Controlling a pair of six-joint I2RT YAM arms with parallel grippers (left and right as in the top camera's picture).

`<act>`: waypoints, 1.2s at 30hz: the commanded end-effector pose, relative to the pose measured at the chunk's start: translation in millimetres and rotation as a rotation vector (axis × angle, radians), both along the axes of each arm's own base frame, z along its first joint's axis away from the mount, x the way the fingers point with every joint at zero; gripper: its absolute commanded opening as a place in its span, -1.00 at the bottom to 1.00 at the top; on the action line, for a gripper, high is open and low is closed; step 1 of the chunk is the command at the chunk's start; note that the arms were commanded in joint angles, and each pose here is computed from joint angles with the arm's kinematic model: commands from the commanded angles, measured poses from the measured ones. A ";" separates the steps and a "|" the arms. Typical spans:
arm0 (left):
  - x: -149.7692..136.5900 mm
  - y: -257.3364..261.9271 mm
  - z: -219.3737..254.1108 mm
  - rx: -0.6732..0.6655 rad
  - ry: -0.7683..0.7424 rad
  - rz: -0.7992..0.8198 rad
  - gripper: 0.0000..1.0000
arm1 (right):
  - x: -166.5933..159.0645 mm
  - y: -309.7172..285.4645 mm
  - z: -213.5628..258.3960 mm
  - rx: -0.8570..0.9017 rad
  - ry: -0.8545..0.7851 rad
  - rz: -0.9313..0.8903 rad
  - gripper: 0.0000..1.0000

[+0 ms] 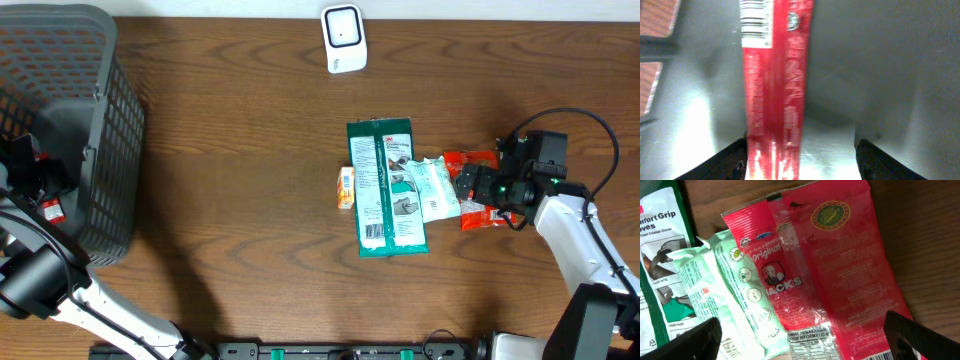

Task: Scan the item barcode
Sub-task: 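Reach the left gripper into the basket and grasp a red candy stick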

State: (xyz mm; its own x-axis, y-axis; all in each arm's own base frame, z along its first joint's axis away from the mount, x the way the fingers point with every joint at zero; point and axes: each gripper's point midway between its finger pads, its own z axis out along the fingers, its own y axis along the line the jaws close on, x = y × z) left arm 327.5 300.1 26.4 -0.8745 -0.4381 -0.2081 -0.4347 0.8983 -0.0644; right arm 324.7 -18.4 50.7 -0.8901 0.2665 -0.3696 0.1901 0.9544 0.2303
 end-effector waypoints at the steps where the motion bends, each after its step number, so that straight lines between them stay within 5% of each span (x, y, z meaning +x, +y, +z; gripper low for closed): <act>1: -3.5 -35.8 -40.8 -0.194 0.024 0.031 0.40 | 4.6 0.9 6.3 -0.007 -0.021 0.008 0.98; 8: -1.5 -33.6 -40.7 -0.186 0.016 0.034 -0.28 | 4.6 0.9 6.3 -0.007 -0.021 0.008 0.99; 11: 2.4 -29.9 -40.0 -0.187 0.002 0.109 -0.85 | 4.6 0.9 6.3 -0.007 -0.021 0.008 0.99; 17: 16.5 -18.0 13.4 -0.135 -0.106 0.229 -0.86 | 4.6 0.9 6.3 -0.007 -0.021 0.008 0.99; 26: 35.9 -29.8 227.6 0.136 -0.579 0.268 -0.86 | 4.6 0.9 6.3 -0.007 -0.021 0.008 0.98; 32: 4.4 -125.3 397.1 0.296 -0.994 0.115 -0.85 | 4.6 0.9 6.3 -0.007 -0.021 0.008 0.99; 36: -20.1 -203.1 405.2 0.201 -0.996 -0.023 -0.85 | 4.6 0.9 6.3 -0.007 -0.021 0.008 0.99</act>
State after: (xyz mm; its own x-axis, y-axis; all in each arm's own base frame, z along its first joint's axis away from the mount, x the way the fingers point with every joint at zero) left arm 319.6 145.6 431.5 -0.2212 -0.2943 -0.9298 -0.3462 0.9150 -0.2072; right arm 324.8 -18.4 50.7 -0.8900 0.2665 -0.3700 0.1900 0.9544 0.2303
